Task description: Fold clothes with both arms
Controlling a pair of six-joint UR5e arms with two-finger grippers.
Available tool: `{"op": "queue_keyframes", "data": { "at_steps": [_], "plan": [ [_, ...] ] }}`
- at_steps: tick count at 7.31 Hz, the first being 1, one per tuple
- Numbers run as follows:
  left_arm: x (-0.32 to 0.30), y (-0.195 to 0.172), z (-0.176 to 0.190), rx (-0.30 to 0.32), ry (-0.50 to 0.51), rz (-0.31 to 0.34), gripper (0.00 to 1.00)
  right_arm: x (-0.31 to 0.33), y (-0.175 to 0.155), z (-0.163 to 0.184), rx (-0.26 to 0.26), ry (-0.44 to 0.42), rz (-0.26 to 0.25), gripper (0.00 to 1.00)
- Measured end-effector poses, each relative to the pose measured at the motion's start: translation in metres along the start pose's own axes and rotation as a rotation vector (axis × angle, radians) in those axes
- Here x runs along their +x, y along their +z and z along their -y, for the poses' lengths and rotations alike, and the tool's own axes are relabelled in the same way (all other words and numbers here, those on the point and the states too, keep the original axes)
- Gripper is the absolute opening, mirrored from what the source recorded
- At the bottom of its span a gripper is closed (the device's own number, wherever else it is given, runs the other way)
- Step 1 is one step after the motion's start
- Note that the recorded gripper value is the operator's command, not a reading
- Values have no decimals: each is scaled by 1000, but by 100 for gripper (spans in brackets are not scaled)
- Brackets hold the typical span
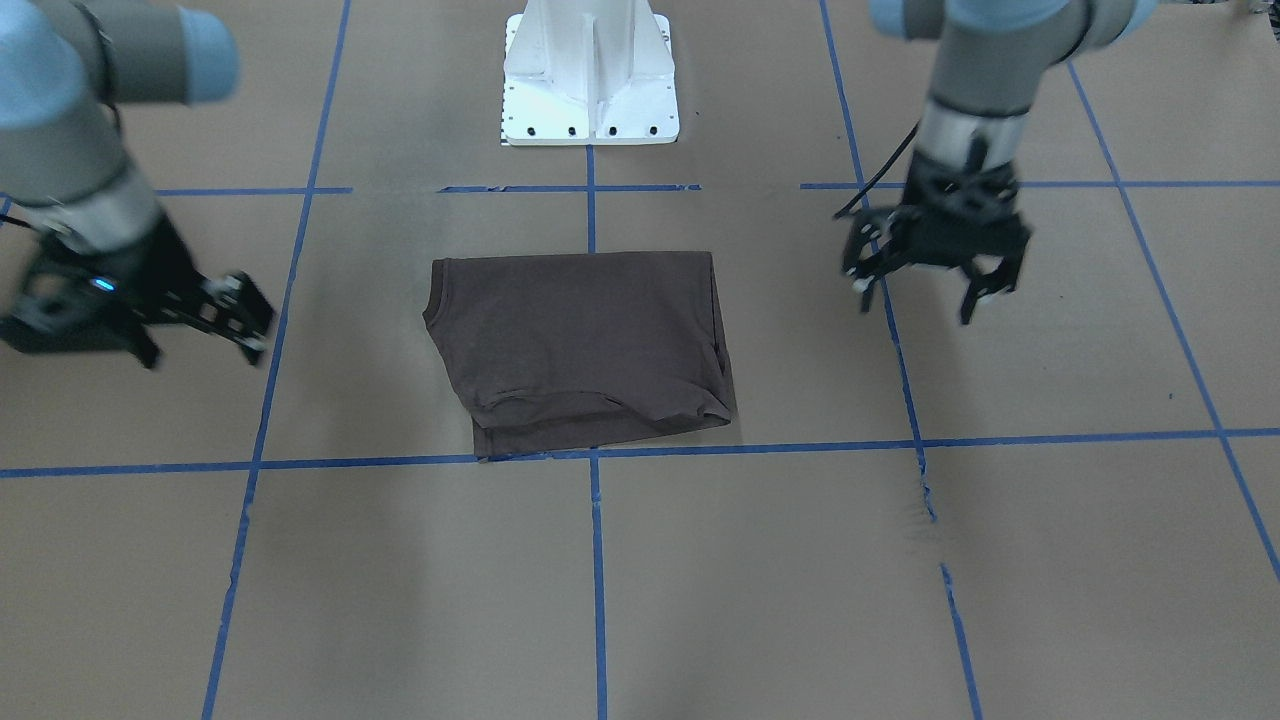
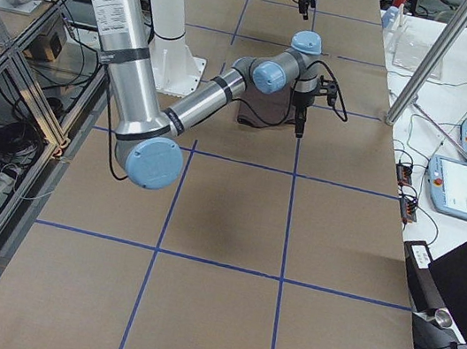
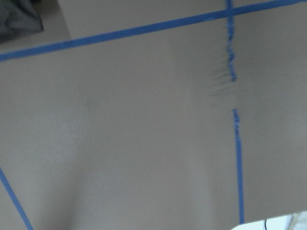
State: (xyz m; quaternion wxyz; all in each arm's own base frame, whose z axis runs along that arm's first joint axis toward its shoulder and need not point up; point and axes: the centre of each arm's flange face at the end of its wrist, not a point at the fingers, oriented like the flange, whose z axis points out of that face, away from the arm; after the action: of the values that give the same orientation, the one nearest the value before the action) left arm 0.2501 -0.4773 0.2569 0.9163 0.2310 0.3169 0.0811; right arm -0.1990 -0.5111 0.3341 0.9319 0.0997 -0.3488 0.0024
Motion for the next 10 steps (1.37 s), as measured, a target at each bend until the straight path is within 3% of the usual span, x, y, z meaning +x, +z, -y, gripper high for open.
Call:
{"op": "queue_keyframes", "data": {
  "at_steps": [2, 3, 5, 7, 10],
  "plan": [
    [-106, -47, -25, -59, 91, 27, 100, 155, -18, -33, -93, -137, -41, 100],
    [-155, -51, -38, -98, 78, 27, 100, 223, -9, -54, -149, -138, -40, 100],
    [-244, -29, -58, -195, -55, 13, 100, 328, 10, -114, -237, -83, -34, 100],
    [-327, -5, -91, -278, -112, -23, 100, 388, 15, -159, -268, -64, -3, 100],
    [-399, 3, -192, -351, -143, -122, 100, 411, 19, -193, -282, -33, 36, 100]
  ]
}}
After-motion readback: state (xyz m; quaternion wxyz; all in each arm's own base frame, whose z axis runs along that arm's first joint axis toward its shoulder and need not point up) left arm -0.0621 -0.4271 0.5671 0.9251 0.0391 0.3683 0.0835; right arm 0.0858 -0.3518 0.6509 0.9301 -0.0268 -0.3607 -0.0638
